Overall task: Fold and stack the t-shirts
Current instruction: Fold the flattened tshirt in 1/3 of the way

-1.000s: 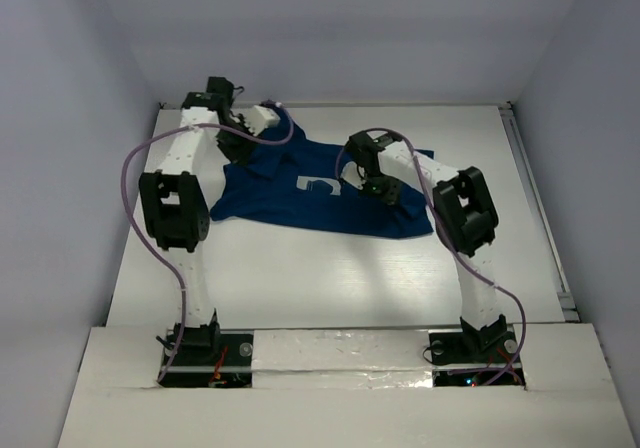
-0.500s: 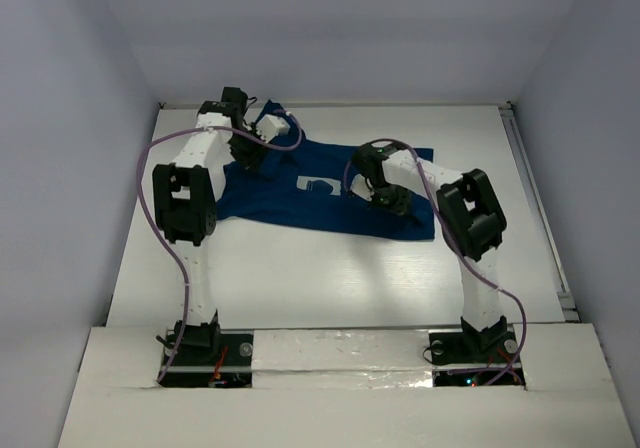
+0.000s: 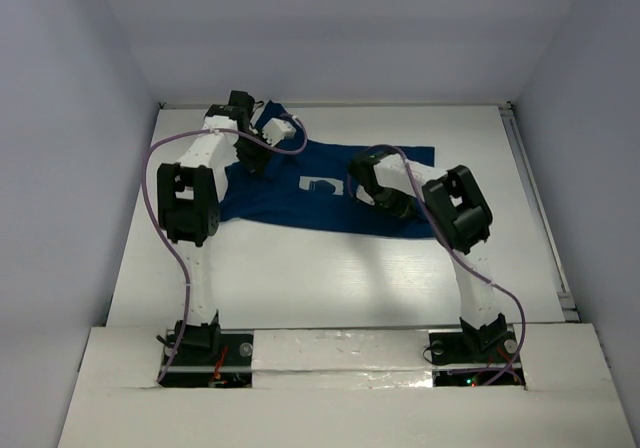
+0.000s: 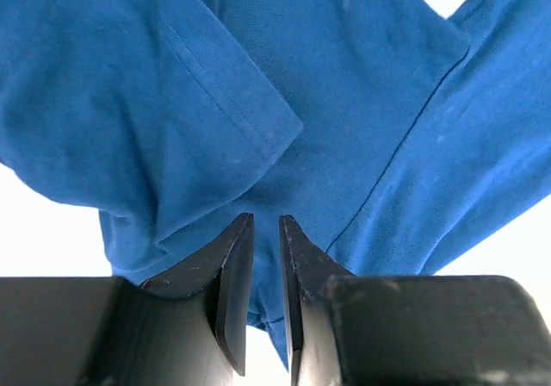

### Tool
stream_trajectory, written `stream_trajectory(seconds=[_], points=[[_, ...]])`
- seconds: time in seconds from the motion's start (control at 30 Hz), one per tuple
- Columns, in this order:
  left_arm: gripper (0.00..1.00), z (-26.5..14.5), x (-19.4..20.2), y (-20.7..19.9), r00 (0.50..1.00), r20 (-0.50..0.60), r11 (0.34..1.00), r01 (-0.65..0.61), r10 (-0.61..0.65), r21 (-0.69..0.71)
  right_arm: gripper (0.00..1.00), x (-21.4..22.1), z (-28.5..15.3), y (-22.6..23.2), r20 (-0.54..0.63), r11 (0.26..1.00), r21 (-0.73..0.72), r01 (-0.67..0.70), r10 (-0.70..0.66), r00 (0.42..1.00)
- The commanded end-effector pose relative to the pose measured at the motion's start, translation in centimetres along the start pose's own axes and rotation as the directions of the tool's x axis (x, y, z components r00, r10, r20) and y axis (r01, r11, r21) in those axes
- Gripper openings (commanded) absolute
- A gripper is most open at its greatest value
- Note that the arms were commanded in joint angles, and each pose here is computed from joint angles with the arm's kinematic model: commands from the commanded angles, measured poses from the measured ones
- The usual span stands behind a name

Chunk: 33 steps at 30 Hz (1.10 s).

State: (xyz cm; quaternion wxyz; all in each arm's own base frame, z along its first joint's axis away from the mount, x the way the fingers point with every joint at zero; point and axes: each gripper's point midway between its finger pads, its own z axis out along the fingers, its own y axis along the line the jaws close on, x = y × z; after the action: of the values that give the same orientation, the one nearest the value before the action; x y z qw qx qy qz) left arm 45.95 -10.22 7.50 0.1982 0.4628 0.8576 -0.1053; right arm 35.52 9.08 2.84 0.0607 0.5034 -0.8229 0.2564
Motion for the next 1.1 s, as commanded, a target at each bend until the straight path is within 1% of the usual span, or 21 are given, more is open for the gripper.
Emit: stream_trajectory(seconds=[0.0,0.1,0.23,0.57,0.7,0.83,0.93,0.97,1.0,1.07], points=[[0.15,-0.7,-0.2,-0.6,1.0,0.025,1.0,-0.005,0.005,0.003,0.11,-0.7,-0.3,-1.9,-0.009,0.994,0.092,-0.051,0.052,0.999],[0.14,-0.6,0.0,-0.8,1.0,0.019,1.0,-0.005,0.005,0.006,0.17,-0.9,0.0,-1.9,-0.018,0.994,0.097,-0.053,0.055,0.998],[0.12,-0.6,0.0,-0.8,1.0,0.022,1.0,-0.009,0.009,0.005,0.21,-1.0,0.0,-2.4,-0.018,0.992,0.118,-0.051,0.054,0.998],[0.11,-0.2,0.1,-0.7,1.0,0.019,1.0,-0.007,0.007,0.008,0.2,-2.1,-0.9,-4.1,0.026,0.982,0.168,-0.091,0.087,0.996],[0.11,-0.2,0.2,-0.7,1.0,0.016,1.0,-0.005,0.005,0.007,0.2,-2.2,-0.6,-4.7,0.022,0.978,0.181,-0.107,0.105,0.994],[0.11,-0.3,0.4,-1.0,1.0,0.013,1.0,-0.005,0.005,0.012,0.24,-1.9,-0.1,-5.1,0.005,0.973,0.198,-0.115,0.116,0.993],[0.11,-0.5,0.5,-1.1,1.0,0.011,1.0,-0.008,0.008,0.01,0.3,-1.9,0.2,-5.2,-0.009,0.97,0.215,-0.11,0.115,0.993],[0.1,-0.6,0.5,-1.1,1.0,0.01,1.0,-0.008,0.008,0.009,0.3,-1.9,0.4,-5.3,-0.013,0.969,0.22,-0.109,0.115,0.993],[0.1,-0.6,0.5,-1.2,1.0,0.009,1.0,-0.007,0.007,0.01,0.34,-1.9,0.4,-5.4,-0.016,0.967,0.228,-0.11,0.116,0.993],[0.11,-0.6,0.7,-1.3,1.0,0.005,1.0,-0.009,0.009,0.012,0.36,-1.5,0.7,-5.6,-0.028,0.966,0.234,-0.112,0.122,0.992]])
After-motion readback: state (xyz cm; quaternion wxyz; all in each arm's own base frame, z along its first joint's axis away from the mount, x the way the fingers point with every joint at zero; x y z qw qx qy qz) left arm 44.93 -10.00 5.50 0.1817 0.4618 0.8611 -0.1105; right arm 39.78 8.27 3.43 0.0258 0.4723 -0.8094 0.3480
